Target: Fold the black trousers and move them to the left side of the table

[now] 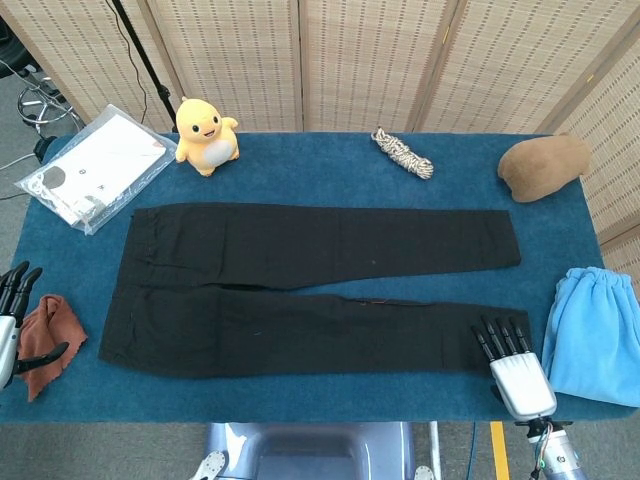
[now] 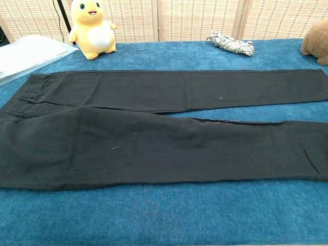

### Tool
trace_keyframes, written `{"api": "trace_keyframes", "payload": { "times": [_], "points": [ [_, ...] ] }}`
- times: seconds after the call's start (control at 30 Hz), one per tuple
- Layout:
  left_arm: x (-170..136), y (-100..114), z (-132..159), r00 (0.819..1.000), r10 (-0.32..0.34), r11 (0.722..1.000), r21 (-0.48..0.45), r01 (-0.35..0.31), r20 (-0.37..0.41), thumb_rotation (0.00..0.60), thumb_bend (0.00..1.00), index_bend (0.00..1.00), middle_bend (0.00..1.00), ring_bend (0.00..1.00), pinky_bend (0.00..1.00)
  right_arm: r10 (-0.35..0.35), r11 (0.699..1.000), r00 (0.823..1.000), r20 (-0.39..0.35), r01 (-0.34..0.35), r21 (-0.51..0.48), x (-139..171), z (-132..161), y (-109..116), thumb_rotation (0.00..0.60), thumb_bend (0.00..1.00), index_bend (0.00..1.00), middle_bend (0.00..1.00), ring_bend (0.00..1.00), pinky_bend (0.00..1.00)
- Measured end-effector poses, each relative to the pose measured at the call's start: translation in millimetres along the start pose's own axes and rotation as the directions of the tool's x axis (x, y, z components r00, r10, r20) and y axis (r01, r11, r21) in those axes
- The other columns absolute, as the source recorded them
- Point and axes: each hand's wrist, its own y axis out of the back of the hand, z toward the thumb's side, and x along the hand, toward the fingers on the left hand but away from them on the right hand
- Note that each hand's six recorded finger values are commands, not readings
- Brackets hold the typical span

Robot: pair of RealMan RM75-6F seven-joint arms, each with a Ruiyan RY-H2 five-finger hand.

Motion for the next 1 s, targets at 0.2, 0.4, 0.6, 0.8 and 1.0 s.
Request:
{"api": "trace_keyframes", "payload": {
  "times": [0.2, 0.4, 0.6, 0.8, 1.0],
  "points": [
    [0.9, 1.0, -1.5, 1.000, 0.004, 1.000, -0.003, -0.004, -0.009, 0.600, 0.00, 0.00, 0.00, 0.00, 0.00, -0.004, 0.999, 1.000, 0.010, 0.004, -0.035, -1.6, 2.6, -6.5, 0.600, 0.00, 0.03, 0.00, 0.00, 0.00],
    [3.9, 0.3, -3.2, 1.000, 0.002, 1.000, -0.002, -0.002, -0.020, 0.600, 0.00, 0.00, 0.00, 0.00, 0.00, -0.019, 0.999, 1.000, 0.024, 0.020, -0.049, -4.2, 3.0, -8.0, 0.600, 0.00, 0.03, 0.00, 0.00, 0.00],
    [4.9, -0.6, -2.7, 1.000, 0.002, 1.000, 0.001, -0.002, -0.020, 0.600, 0.00, 0.00, 0.00, 0.00, 0.00, -0.007, 0.998, 1.000, 0.030, 0.009, -0.055, -6.1, 2.9, -12.8, 0.600, 0.00, 0.03, 0.00, 0.00, 0.00],
    [5.1, 0.9, -4.4, 1.000, 0.007, 1.000, -0.005, -0.007, -0.029, 0.600, 0.00, 0.00, 0.00, 0.00, 0.00, 0.003, 0.999, 1.000, 0.030, -0.001, -0.053, -8.7, 3.3, -17.1, 0.600, 0.00, 0.03, 0.00, 0.00, 0.00],
    [4.6, 2.0, -5.3, 0.999, 0.010, 1.000, -0.009, -0.011, -0.032, 0.600, 0.00, 0.00, 0.00, 0.00, 0.00, 0.003, 0.999, 0.999, 0.032, -0.001, -0.052, -13.2, 3.5, -21.6, 0.600, 0.00, 0.04, 0.00, 0.00, 0.00]
  ]
}}
